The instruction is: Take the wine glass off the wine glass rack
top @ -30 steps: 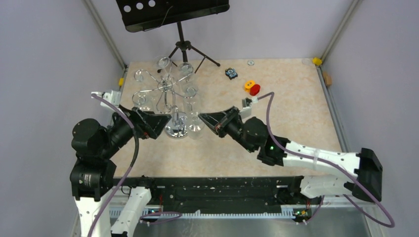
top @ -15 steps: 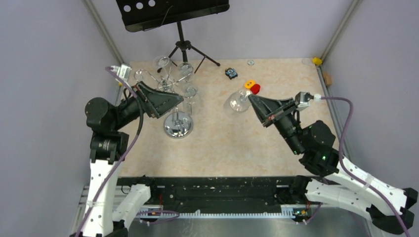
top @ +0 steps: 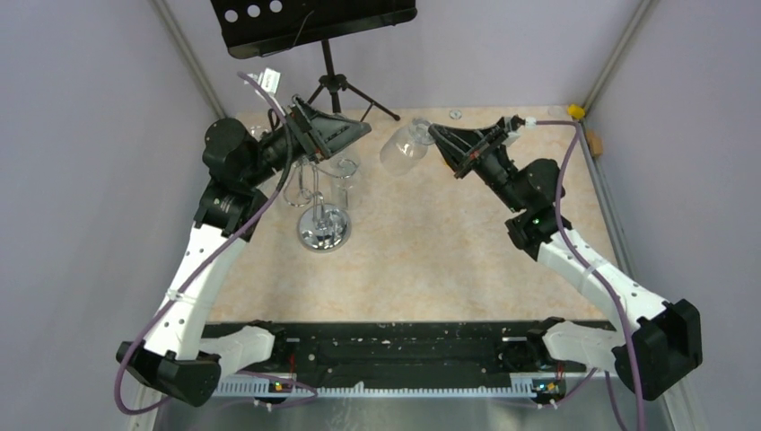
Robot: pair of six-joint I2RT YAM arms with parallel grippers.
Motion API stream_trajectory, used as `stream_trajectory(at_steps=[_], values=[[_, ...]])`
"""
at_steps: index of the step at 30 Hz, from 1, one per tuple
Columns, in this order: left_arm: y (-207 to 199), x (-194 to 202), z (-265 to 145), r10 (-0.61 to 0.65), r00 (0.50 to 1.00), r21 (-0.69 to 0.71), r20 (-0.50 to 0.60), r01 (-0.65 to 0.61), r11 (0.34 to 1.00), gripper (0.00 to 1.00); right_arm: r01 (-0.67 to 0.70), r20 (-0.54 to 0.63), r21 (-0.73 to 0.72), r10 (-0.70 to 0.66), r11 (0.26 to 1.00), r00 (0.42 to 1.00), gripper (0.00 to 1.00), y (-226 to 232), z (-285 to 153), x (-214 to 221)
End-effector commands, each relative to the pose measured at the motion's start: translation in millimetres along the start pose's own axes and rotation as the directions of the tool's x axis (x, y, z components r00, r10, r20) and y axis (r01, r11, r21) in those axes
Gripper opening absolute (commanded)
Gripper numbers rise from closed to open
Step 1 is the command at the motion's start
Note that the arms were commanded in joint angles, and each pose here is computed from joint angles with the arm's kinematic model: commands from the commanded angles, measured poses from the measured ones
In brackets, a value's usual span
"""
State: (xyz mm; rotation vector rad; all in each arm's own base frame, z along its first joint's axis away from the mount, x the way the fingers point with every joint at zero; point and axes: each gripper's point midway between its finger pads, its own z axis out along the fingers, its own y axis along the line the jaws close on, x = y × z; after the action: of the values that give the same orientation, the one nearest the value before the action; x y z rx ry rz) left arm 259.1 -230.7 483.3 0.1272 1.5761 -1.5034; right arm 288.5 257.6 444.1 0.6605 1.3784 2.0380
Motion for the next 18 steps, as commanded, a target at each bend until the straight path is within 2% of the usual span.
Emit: stream_trajectory(at_steps=[1,4,8,13,18], values=[[-6.4,-38.5,3.5,0.037,0.981,-0.028,0.19,-0.032,0.999,0.94,-0.006,-0.137,-0.39,-0.051,0.921,0.989,0.0,124.6,-35.7,33.5],[-2.8,-41.5,10.2,-0.011,0.978,-0.009,0.21,0.013,1.0,0.93,-0.031,-0.158,-0.429,-0.042,0.903,0.987,0.0,138.0,-44.3,37.7],[-20.2,-29.0,26.1,-0.096,0.986,0.117,0.135,0.08,0.99,0.93,-0.036,-0.177,-0.478,-0.056,0.878,0.983,0.0,159.7,-58.3,45.9],[-40.8,-11.1,32.3,-0.156,0.986,0.191,0.062,0.141,0.971,0.9,-0.017,-0.165,-0.517,-0.08,0.856,0.983,0.0,177.8,-70.9,50.6],[-63.5,-3.2,22.9,-0.226,0.974,0.268,0.016,0.213,0.94,0.77,-0.017,-0.148,-0.527,-0.072,0.85,0.986,0.0,182.1,-76.0,49.1]])
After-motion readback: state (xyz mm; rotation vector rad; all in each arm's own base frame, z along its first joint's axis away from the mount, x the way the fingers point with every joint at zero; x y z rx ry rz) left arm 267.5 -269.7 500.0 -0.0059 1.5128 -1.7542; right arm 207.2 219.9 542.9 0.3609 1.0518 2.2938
